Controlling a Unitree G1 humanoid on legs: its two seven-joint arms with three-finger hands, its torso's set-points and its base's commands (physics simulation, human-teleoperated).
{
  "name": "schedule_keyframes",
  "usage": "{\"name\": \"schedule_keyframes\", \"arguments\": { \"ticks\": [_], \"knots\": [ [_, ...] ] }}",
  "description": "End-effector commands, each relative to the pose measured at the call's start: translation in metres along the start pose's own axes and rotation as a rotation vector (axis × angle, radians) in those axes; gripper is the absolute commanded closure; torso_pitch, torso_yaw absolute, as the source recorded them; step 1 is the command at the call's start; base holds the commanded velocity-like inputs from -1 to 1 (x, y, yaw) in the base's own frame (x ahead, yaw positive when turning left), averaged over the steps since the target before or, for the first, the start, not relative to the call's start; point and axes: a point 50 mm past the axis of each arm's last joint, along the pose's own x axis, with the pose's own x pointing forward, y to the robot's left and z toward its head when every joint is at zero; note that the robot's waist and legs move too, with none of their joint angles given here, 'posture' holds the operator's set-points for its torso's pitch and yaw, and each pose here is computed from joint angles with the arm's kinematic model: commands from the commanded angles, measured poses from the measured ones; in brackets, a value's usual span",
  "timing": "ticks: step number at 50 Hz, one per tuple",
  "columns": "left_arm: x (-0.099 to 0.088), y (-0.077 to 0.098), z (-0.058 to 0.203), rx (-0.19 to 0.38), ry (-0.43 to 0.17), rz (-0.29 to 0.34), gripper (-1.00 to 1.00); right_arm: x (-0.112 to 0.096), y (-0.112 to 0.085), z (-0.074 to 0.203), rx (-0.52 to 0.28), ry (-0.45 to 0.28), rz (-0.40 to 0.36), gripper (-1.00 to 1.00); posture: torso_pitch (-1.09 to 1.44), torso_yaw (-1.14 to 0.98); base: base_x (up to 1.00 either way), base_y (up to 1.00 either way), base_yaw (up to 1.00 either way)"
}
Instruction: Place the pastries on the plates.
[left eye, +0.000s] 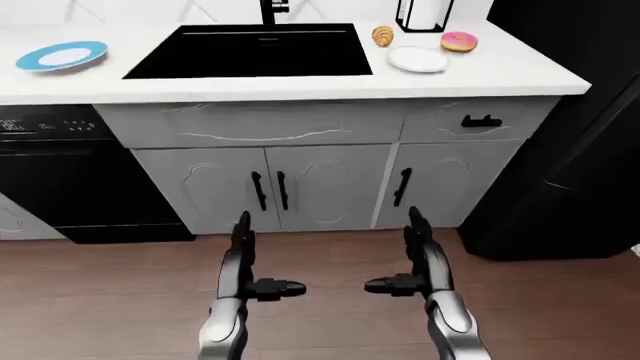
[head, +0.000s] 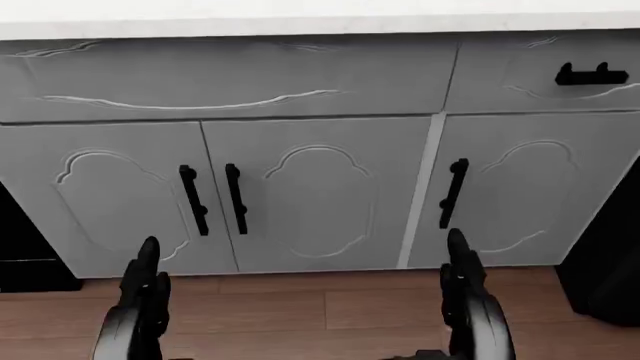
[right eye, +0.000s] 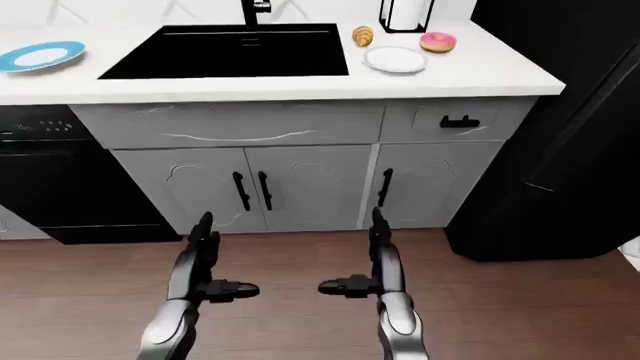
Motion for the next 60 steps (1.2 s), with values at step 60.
{"name": "schedule_keyframes", "arguments": {
  "ticks": [60],
  "knots": [
    [0.011,-0.006,0.292,0.135,-0.279,-0.095,-1.0,-0.025,-0.055,0.27,0.009,-0.361,-0.015,-1.0,0.0,0.0,0.33,-0.31,0.0]
  ]
}}
